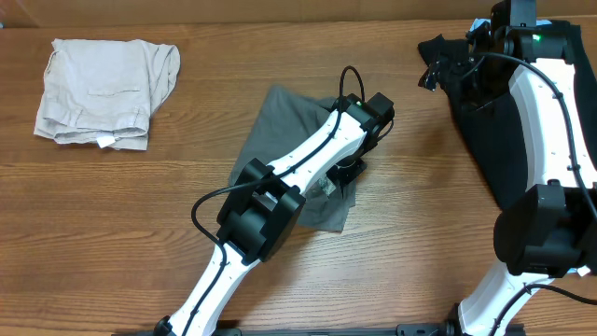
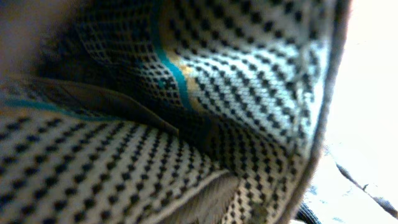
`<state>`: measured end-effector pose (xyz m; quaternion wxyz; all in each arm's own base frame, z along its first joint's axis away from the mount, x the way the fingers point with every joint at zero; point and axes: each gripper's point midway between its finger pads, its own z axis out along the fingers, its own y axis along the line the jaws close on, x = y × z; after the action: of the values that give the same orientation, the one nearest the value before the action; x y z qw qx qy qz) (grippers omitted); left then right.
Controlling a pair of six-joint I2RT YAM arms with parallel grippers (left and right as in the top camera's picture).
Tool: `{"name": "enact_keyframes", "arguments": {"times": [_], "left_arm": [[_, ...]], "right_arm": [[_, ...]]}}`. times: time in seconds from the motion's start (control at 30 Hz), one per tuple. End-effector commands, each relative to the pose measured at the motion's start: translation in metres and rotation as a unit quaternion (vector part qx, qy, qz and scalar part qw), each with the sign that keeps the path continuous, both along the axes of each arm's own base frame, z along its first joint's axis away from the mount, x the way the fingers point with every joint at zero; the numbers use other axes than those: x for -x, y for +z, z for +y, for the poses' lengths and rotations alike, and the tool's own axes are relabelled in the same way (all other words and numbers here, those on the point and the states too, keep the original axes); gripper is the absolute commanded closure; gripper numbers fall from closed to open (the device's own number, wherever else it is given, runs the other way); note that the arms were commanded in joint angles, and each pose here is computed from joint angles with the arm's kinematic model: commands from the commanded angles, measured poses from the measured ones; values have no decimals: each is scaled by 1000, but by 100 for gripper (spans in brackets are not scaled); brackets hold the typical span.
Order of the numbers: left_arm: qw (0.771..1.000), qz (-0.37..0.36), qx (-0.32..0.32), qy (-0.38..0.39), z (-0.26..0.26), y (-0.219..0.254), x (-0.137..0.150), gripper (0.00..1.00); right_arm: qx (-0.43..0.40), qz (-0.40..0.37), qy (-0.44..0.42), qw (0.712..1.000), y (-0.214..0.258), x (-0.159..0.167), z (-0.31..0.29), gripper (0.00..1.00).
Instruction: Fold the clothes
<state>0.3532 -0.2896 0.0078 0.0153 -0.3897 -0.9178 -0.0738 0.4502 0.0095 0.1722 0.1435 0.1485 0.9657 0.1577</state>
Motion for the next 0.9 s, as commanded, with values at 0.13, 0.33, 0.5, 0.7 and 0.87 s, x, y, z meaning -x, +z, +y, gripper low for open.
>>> {"name": "enact_keyframes", "arguments": {"times": [0.13,0.33,0.5,0.7,0.87], "left_arm": [[998,24,-26,60,51,-10,-23,96],[987,76,58,128,50,10,-28,34],[967,108,151,175,21,21,-31,19],[947,97,177,249,7,21,-42,21],[943,80,165,278,3,16,-43,29]], "right_arm": [[0,-26,7,1000,19,-1,2,2],[0,-26,7,1000,19,-1,2,2],[0,-25,7,1000,19,0,2,2],[2,-26,10,1000,19,0,2,1],[5,-28,19,999,19,0,2,1]]}}
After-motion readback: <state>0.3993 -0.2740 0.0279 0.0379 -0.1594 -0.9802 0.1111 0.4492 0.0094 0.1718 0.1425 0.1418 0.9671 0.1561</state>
